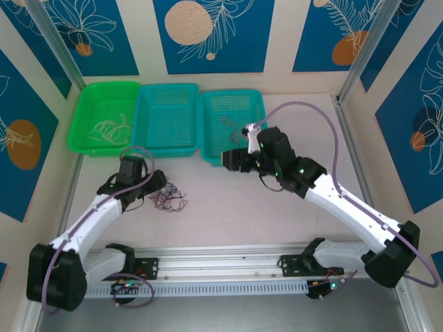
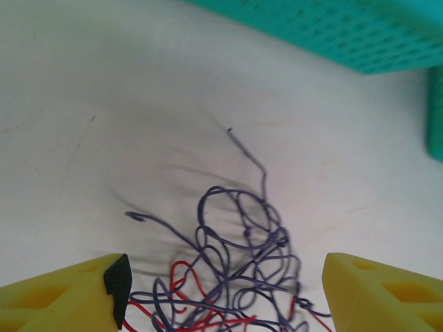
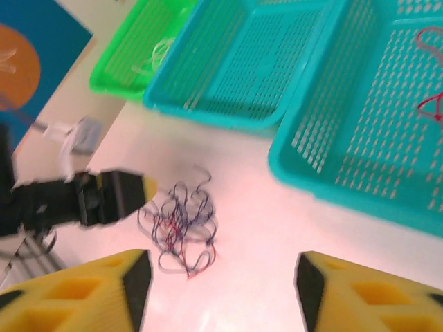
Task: Untangle the cables
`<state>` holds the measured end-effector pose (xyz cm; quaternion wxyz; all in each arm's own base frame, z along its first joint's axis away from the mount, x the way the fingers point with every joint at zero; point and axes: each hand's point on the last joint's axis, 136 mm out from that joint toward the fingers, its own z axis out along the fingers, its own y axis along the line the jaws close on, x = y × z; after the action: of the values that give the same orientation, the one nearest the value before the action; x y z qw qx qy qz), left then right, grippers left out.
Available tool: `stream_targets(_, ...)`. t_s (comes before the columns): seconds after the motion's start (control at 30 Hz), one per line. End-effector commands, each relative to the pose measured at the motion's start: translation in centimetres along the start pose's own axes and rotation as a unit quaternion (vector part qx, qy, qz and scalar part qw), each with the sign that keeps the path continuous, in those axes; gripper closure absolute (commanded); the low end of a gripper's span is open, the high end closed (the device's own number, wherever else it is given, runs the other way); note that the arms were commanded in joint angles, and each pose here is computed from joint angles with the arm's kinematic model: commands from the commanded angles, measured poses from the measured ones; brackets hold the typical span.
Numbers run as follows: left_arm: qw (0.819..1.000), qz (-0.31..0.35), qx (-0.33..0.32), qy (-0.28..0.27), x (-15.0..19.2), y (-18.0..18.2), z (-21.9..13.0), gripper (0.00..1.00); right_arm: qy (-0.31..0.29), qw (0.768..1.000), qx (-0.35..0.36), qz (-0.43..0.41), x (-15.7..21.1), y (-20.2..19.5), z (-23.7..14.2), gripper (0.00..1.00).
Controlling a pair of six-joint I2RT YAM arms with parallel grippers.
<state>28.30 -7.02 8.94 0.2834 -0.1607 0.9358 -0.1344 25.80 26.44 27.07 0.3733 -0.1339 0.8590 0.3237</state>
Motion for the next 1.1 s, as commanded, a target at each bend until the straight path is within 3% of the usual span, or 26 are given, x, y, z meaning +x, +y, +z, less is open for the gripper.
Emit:
stream_targets(0.0, 0.999, -0.008, 0.021, 0.03, 0.8, -0.3, 1.8, 0.26, 0.026, 1.0, 0.011, 0.001, 3.1, -0.4, 0.3, 0.32)
stream_targets(0.1, 0.996, -0.016, 0.062, 0.055, 1.8, -1.6, 3.2, 0.37, 0.051, 0.999, -0.011, 0.001, 5.2, 0.8, 1.1, 0.28)
stream_targets(0.3, 0.976, -0.016, 0.196, 0.088, 3.3, -6.5, 4.0, 0.8, 0.102, 0.993, -0.056, 0.017, 8.7, 2.4, 4.7, 0.26)
stream_targets(0.4, 0.971, 0.006, 0.222, 0.091, 4.0, -8.5, 3.6, 0.93, 0.121, 0.991, -0.045, 0.014, 10.4, 2.5, 7.0, 0.22)
stream_targets(0.5, 0.962, 0.036, 0.25, 0.103, 5.2, -10.9, 3.1, 0.98, 0.13, 0.99, -0.047, 0.002, 12.0, 2.8, 9.1, 0.16)
stream_targets(0.63, 0.95, 0.078, 0.273, 0.133, 7.2, -13.5, 2.5, 0.97, 0.141, 0.989, -0.043, -0.009, 14.0, 2.4, 11.4, 0.13)
stream_targets(0.73, 0.95, 0.086, 0.269, 0.133, 7.6, -13.8, 2.5, 0.83, 0.143, 0.989, -0.032, -0.012, 15.4, 1.3, 12.5, 0.12)
stream_targets(0.77, 0.951, 0.089, 0.266, 0.129, 7.4, -13.7, 2.5, 0.73, 0.141, 0.989, -0.03, -0.016, 15.7, 1.0, 12.9, 0.12)
stream_targets(0.8, 0.954, 0.091, 0.258, 0.123, 7.2, -13.5, 2.4, 0.63, 0.139, 0.99, -0.027, -0.02, 15.9, 0.7, 13.3, 0.12)
stream_targets(0.9, 0.964, 0.105, 0.225, 0.1, 6.2, -12.5, 1.9, 0.48, 0.136, 0.99, -0.024, -0.031, 16.2, 0.4, 14.3, 0.12)
stream_targets(1.07, 0.985, 0.092, 0.139, 0.036, 3.8, -9.2, 0.0, 0.42, 0.137, 0.99, -0.017, -0.032, 16.2, 0.4, 16.1, 0.13)
